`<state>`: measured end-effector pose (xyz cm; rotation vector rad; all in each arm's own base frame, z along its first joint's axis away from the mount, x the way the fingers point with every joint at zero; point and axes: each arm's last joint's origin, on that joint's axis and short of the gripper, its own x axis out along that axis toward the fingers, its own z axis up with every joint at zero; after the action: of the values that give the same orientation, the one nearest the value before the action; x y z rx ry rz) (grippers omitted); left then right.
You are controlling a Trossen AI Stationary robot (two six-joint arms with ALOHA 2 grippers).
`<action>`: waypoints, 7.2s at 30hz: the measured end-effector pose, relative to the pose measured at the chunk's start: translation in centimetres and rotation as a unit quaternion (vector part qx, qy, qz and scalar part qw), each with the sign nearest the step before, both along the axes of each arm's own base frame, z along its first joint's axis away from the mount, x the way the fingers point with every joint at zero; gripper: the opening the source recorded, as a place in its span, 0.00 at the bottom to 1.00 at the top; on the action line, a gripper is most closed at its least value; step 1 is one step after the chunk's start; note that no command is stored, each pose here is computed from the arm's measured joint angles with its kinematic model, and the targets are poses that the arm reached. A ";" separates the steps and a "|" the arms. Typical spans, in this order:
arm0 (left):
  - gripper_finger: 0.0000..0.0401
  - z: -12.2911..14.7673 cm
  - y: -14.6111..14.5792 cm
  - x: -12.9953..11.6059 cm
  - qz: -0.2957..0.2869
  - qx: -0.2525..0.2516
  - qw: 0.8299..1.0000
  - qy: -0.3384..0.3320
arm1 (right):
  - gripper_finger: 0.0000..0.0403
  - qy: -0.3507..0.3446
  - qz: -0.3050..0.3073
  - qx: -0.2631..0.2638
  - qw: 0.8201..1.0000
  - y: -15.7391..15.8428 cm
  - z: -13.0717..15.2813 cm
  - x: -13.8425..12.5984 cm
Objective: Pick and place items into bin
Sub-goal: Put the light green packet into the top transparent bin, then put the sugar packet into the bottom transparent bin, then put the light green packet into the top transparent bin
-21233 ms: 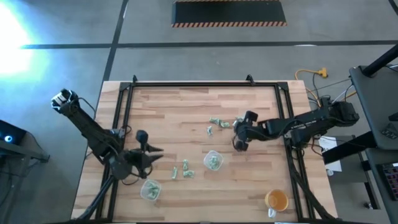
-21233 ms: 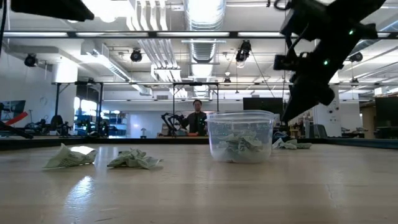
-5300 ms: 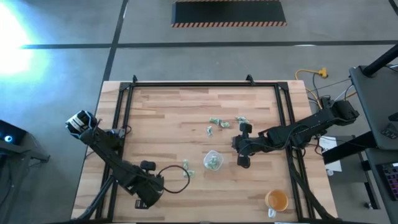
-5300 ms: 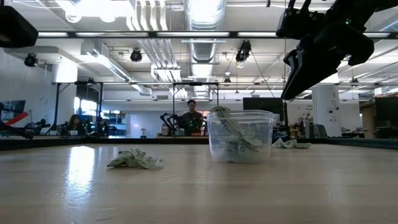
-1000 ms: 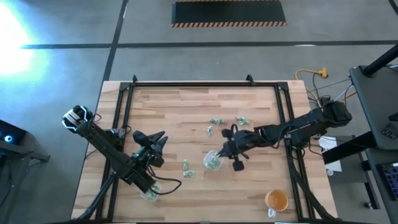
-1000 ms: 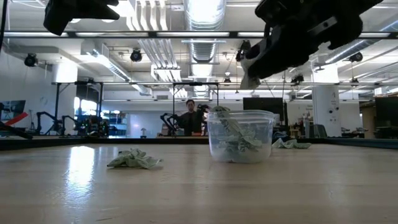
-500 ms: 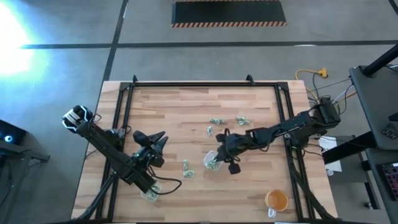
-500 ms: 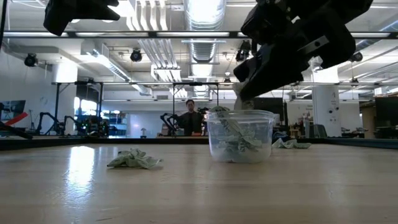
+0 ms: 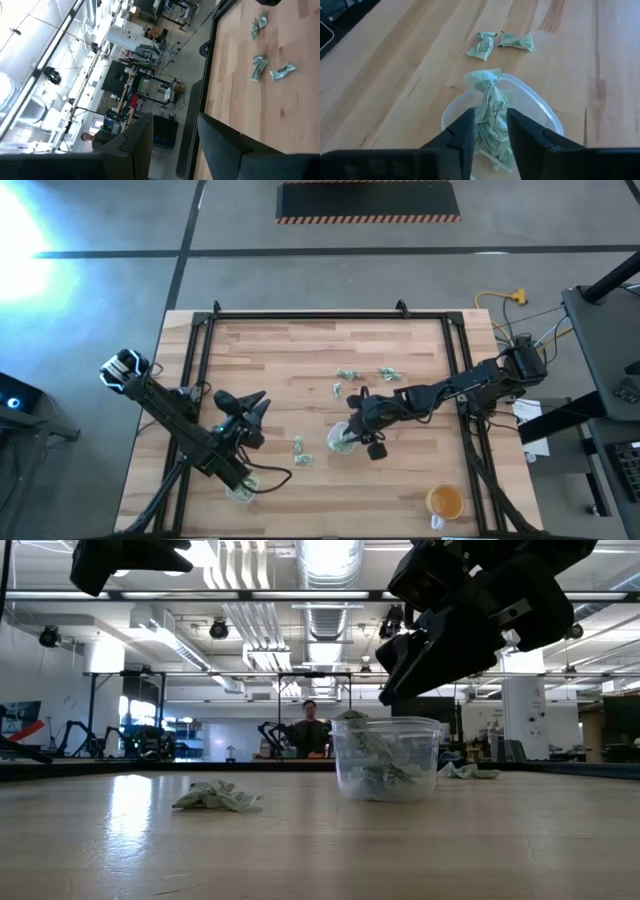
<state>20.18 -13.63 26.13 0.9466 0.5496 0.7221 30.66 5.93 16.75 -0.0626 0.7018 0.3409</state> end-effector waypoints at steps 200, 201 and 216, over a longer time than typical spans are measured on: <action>0.26 0.6 -2.5 -1.4 -0.126 -0.326 0.918 0.187 | 0.15 0.104 -0.183 -0.147 0.967 -1.9 2.3 -3.7; 0.26 0.7 -2.3 -1.3 -0.124 -0.293 0.932 0.172 | 0.14 0.104 -0.190 -0.155 0.964 -2.0 2.2 -3.7; 0.26 1.3 0.1 0.2 -0.043 -0.109 0.992 0.054 | 0.14 0.131 -0.398 -0.238 0.876 -7.0 1.3 -5.0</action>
<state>20.43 -13.49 27.46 0.8020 0.6649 0.5245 25.66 -1.03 18.05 -0.1884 1.0034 -0.6381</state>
